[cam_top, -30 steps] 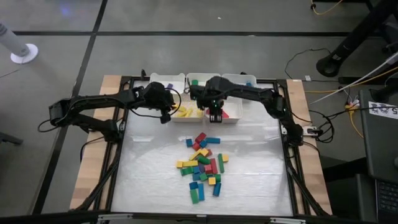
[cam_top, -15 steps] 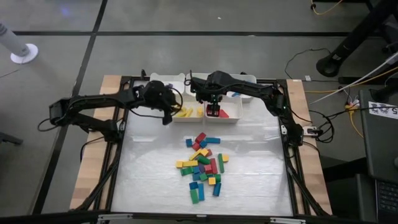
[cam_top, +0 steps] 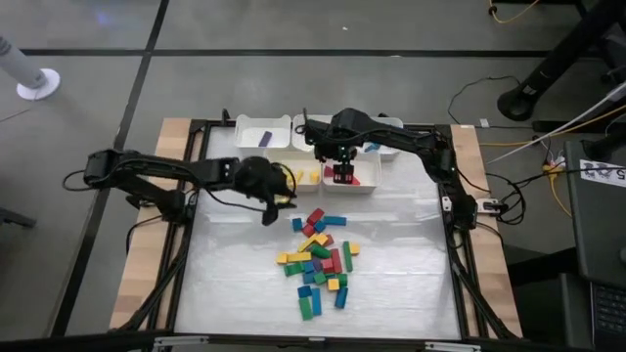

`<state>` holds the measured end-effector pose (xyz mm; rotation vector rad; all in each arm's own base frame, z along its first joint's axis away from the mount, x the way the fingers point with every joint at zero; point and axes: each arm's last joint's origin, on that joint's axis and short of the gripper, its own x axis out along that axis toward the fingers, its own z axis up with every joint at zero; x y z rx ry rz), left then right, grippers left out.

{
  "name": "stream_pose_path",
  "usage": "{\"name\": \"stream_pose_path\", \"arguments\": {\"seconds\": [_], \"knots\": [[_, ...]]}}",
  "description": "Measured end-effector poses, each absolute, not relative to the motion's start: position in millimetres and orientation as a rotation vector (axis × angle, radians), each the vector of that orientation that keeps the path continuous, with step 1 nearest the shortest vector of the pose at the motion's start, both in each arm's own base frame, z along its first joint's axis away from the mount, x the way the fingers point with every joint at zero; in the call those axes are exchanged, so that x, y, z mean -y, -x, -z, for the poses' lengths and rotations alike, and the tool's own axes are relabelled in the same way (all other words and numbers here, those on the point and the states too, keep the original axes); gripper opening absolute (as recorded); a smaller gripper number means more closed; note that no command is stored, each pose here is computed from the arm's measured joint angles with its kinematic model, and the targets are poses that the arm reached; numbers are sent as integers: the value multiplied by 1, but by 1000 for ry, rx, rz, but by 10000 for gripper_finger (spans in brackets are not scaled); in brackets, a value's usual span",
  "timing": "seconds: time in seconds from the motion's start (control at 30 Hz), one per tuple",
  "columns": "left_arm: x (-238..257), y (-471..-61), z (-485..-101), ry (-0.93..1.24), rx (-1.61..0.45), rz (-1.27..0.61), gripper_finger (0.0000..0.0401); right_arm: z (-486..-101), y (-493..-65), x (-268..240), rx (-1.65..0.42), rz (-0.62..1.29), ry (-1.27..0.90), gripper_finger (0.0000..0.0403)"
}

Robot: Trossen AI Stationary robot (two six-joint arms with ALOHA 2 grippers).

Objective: Sort blocks
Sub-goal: Put the blue block into the top right bin

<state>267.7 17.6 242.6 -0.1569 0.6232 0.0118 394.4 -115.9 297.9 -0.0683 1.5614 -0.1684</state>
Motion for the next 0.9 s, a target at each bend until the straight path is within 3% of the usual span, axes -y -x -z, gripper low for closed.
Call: {"name": "stream_pose_path", "arguments": {"seconds": [0.13,0.3,0.63,0.9], "knots": [[-1,-279,-228,95,-660,57,182,-318,-384,113,-1512,155,72,262],[16,-289,-207,-65,-727,162,208,-343,-369,108,-1443,149,74,262],[39,-300,-161,-409,-875,188,212,-374,-348,101,-1352,156,77,262],[39,-307,-140,-449,-924,156,212,-376,-346,101,-1347,160,72,262]]}}
